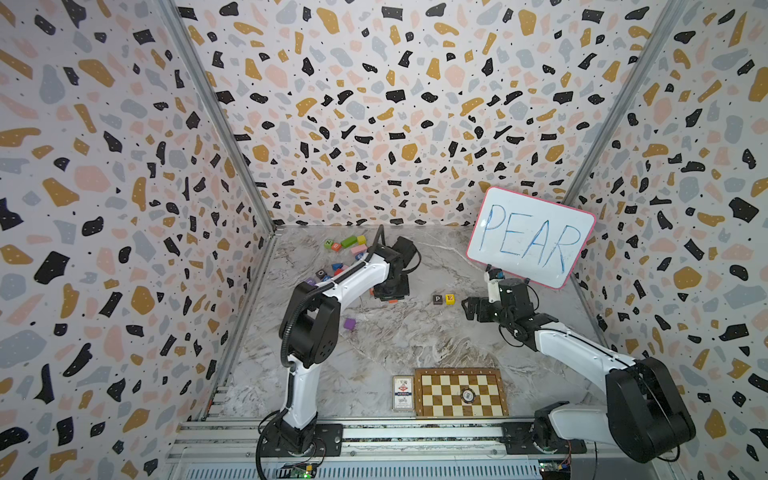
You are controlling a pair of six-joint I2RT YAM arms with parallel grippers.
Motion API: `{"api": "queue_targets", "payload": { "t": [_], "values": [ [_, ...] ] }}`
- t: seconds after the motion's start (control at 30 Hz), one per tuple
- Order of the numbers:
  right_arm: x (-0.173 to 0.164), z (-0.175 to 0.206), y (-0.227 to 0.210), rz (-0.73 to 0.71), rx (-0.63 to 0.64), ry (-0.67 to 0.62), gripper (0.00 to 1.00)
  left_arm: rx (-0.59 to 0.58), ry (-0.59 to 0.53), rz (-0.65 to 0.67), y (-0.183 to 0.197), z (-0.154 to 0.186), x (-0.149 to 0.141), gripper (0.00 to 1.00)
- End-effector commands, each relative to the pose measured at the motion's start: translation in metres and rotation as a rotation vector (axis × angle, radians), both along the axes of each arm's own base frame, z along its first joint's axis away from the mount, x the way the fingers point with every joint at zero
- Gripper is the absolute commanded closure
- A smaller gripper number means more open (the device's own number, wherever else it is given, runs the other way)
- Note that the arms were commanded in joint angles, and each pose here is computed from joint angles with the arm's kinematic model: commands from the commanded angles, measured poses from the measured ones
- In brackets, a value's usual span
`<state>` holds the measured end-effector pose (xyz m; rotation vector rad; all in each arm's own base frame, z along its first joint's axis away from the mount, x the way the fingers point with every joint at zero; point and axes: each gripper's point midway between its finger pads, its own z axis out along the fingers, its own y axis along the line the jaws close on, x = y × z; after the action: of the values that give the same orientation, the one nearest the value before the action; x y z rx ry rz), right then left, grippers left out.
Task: Spell the uppercase word “pear” with letter blocks
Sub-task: Pick up the letter block from the center of the board, then place the letter block at the center of the board.
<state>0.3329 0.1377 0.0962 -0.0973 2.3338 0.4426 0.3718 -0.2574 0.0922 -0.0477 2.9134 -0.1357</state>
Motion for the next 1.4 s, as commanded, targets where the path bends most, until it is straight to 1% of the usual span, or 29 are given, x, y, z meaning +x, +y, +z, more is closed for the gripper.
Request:
{"api": "queue_targets", "payload": {
  "t": [0.0, 0.13, 0.23, 0.37, 0.57, 0.77, 0.87, 1.07, 1.37],
  "values": [
    [-0.004, 0.001, -0.014, -0.072, 0.028, 0.017, 0.01, -0.019, 0.012, -0.037, -0.034, 0.009, -0.007, 0.78],
    [-0.003, -0.012, -0.036, -0.168, 0.039, 0.061, 0.02, -0.095, -0.012, -0.115, -0.089, 0.011, -0.012, 0.79],
    [-0.005, -0.021, -0.045, -0.204, 0.039, 0.088, 0.03, -0.128, -0.009, -0.158, -0.124, 0.008, -0.013, 0.81],
    [-0.009, -0.023, -0.054, -0.237, 0.044, 0.090, 0.03, -0.166, -0.010, -0.187, -0.159, 0.005, -0.010, 0.83],
    [-0.010, -0.021, -0.061, -0.266, 0.062, 0.077, 0.03, -0.299, -0.043, -0.191, -0.200, 0.008, -0.004, 0.86],
    [-0.012, -0.022, -0.064, -0.279, 0.075, 0.080, 0.03, -0.368, -0.069, -0.191, -0.222, 0.003, 0.002, 0.89],
    [-0.013, -0.021, -0.066, -0.288, 0.078, 0.075, 0.03, -0.362, -0.098, -0.199, -0.227, -0.002, 0.007, 0.89],
    [-0.015, -0.016, -0.070, -0.296, 0.084, 0.050, 0.03, -0.356, -0.096, -0.193, -0.232, -0.020, 0.010, 0.89],
    [-0.017, -0.019, -0.070, -0.296, 0.089, 0.057, 0.03, -0.323, -0.137, -0.213, -0.236, -0.030, 0.018, 0.87]
  ]
}}
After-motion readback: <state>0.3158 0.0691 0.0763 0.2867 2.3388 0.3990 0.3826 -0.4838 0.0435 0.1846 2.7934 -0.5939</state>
